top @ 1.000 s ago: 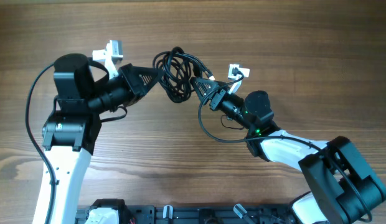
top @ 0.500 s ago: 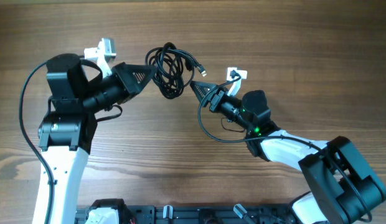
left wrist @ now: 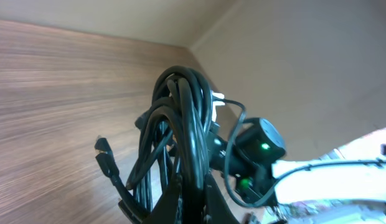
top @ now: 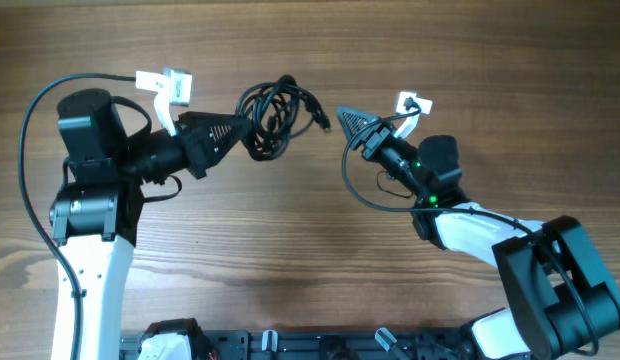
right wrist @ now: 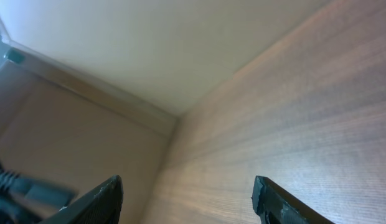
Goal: Untangle cables
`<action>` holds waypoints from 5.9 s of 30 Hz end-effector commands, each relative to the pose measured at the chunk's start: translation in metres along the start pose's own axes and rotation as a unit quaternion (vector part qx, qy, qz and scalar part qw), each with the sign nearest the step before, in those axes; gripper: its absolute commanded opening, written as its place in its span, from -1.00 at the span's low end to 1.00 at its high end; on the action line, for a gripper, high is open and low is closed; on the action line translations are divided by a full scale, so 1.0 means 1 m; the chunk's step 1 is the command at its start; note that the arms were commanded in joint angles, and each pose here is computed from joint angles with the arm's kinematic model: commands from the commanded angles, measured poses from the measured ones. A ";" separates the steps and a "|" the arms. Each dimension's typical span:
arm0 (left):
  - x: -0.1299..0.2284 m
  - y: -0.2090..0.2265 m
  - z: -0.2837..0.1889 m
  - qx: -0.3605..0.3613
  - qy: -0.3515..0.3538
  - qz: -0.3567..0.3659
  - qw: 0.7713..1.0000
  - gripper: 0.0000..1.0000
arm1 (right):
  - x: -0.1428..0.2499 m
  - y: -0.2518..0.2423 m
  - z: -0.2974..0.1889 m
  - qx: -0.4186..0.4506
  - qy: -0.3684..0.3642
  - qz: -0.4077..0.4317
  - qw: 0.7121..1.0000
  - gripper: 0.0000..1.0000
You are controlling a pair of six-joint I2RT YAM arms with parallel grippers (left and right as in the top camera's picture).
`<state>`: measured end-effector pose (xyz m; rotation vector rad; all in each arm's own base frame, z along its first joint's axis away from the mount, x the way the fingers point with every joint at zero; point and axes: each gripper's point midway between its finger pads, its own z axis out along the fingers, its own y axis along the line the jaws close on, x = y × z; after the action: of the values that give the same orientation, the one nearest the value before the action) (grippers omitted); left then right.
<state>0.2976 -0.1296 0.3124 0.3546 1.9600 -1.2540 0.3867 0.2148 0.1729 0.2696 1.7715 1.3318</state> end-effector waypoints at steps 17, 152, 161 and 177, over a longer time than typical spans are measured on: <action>0.011 -0.043 0.006 0.119 0.036 0.051 0.991 -0.92 | -0.014 0.081 -0.015 -0.174 -0.003 -0.069 0.982 0.36; -0.057 0.035 0.052 -0.365 -0.181 0.108 0.907 -0.92 | 0.111 -0.006 -0.007 0.008 0.214 -0.082 0.973 0.44; -0.055 0.034 0.053 -0.352 -0.190 0.070 0.914 -0.92 | 0.107 0.025 -0.006 -0.035 0.217 0.047 0.974 0.40; -0.008 0.006 0.081 -0.218 -0.040 0.145 0.964 -0.92 | 0.087 0.068 -0.006 -0.200 0.104 -0.441 0.869 0.31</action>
<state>0.3610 -0.1756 0.2789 0.1566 2.0093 -0.5204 0.3109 0.2919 0.1873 -0.6380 1.5855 1.2099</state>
